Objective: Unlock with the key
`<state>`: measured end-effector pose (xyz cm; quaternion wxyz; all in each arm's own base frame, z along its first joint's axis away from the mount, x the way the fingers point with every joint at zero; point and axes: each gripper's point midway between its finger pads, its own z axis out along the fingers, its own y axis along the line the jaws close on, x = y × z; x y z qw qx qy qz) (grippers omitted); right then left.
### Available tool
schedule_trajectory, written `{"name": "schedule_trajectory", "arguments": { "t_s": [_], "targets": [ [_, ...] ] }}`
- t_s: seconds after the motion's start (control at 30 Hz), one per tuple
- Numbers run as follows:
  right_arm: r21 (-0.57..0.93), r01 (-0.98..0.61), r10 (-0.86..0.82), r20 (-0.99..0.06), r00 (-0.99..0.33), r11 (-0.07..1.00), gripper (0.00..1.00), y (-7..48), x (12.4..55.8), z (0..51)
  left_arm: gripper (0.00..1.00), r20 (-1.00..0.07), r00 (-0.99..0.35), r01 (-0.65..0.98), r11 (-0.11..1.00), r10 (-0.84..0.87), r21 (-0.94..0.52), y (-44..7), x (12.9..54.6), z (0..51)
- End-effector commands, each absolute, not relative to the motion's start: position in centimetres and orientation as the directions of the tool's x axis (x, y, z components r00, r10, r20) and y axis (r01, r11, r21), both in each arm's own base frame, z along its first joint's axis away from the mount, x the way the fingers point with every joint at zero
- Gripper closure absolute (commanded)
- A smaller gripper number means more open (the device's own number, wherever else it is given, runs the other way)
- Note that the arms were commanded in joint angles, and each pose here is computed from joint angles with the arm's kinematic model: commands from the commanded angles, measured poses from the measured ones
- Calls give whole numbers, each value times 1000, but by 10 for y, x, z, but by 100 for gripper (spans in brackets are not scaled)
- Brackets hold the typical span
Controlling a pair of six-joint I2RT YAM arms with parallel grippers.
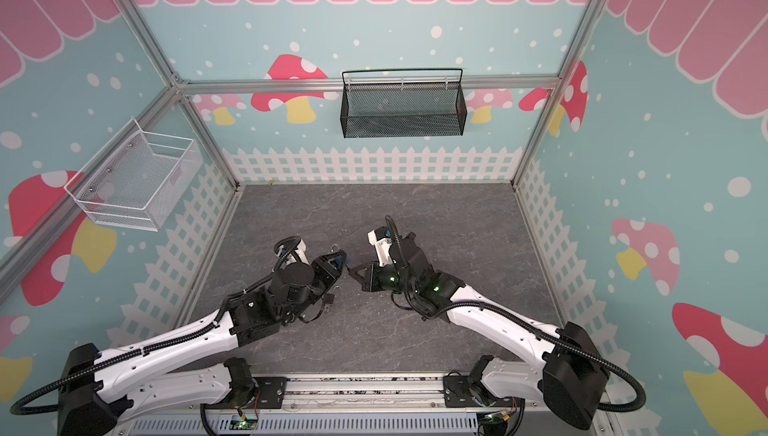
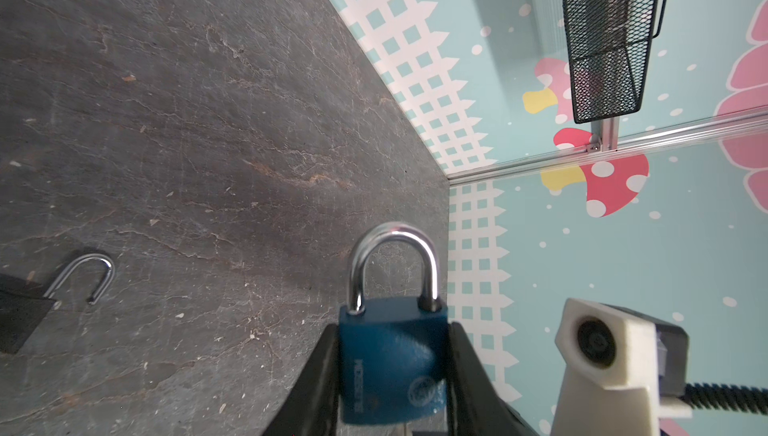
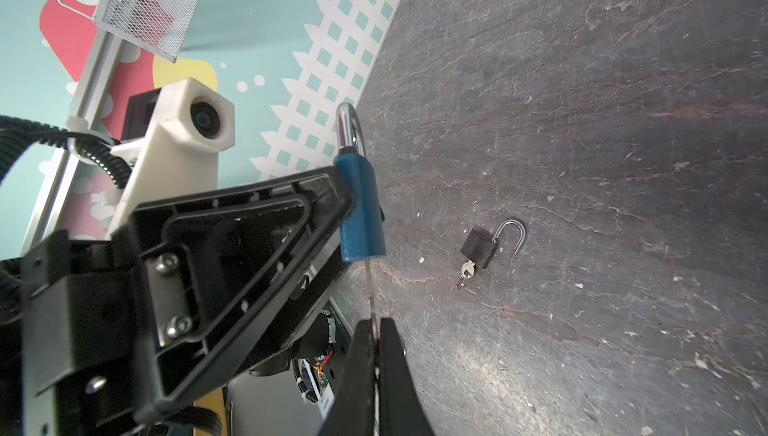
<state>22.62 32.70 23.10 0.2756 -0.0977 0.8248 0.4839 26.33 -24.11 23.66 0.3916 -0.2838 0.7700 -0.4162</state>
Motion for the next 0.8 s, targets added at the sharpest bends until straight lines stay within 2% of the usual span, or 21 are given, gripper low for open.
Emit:
{"name": "schedule_trajectory", "arguments": {
  "t_s": [0.0,0.27,0.4,0.77],
  "targets": [
    [763,-404,186,-553,-812,504,100,324,233,242,100,-373,-483,-63,456,-793,-888,-238,268,256],
    [812,-433,221,-539,-813,392,100,337,231,269,100,-418,-507,-12,491,-754,-871,-251,270,260],
    [800,-429,259,-558,-788,418,100,333,239,276,100,-436,-516,-4,511,-738,-860,-253,269,260],
    [735,-459,219,-620,-753,499,100,321,239,256,100,-459,-477,-7,525,-750,-851,-238,267,264]
  ]
}}
